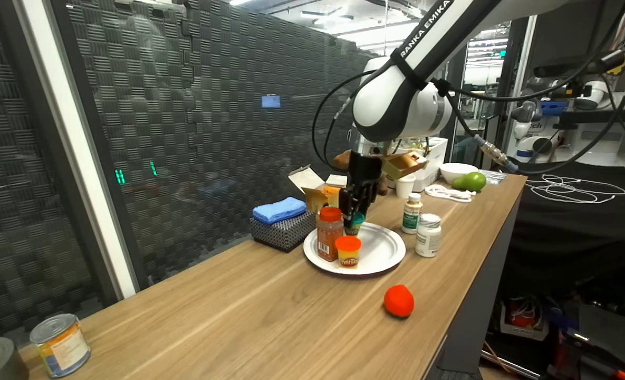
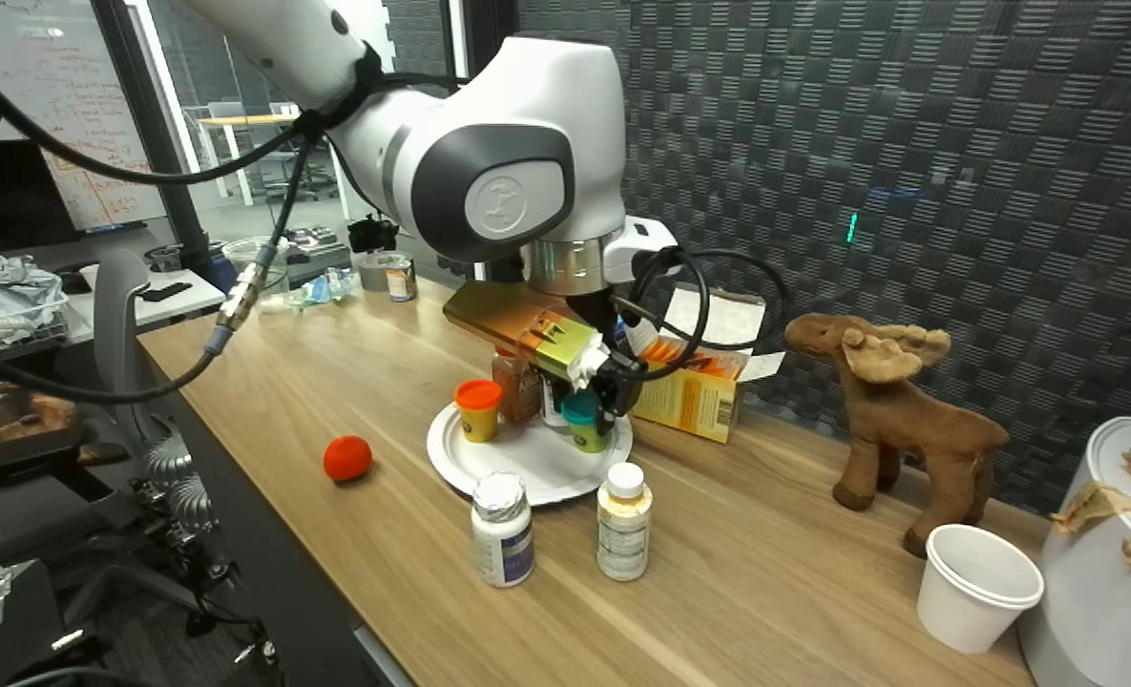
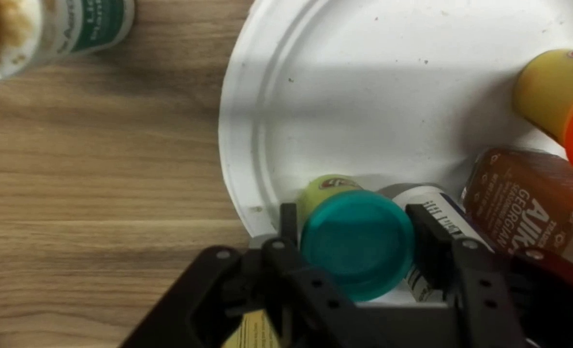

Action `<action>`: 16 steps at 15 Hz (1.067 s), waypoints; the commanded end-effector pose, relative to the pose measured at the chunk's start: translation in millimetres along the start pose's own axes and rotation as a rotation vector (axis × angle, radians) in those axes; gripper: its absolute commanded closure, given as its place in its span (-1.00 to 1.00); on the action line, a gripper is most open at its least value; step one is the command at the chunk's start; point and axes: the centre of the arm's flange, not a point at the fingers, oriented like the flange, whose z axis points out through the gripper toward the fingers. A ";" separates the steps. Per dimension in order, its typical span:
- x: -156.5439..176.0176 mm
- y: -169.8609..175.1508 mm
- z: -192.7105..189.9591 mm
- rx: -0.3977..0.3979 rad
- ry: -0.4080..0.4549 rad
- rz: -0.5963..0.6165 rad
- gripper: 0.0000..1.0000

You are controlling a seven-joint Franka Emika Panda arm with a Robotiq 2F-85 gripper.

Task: Put the bottles on the tray

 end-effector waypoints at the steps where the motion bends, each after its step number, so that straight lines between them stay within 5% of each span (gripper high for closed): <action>1: -5.5 2.0 -10.2 -0.002 0.012 -0.018 -0.86; 3: -6.2 4.6 -16.2 0.001 0.021 -0.012 -1.00; 9: -8.9 20.0 -47.1 -0.015 0.038 0.062 -1.00; 16: -20.0 53.8 -93.9 -0.042 -0.010 0.435 -1.00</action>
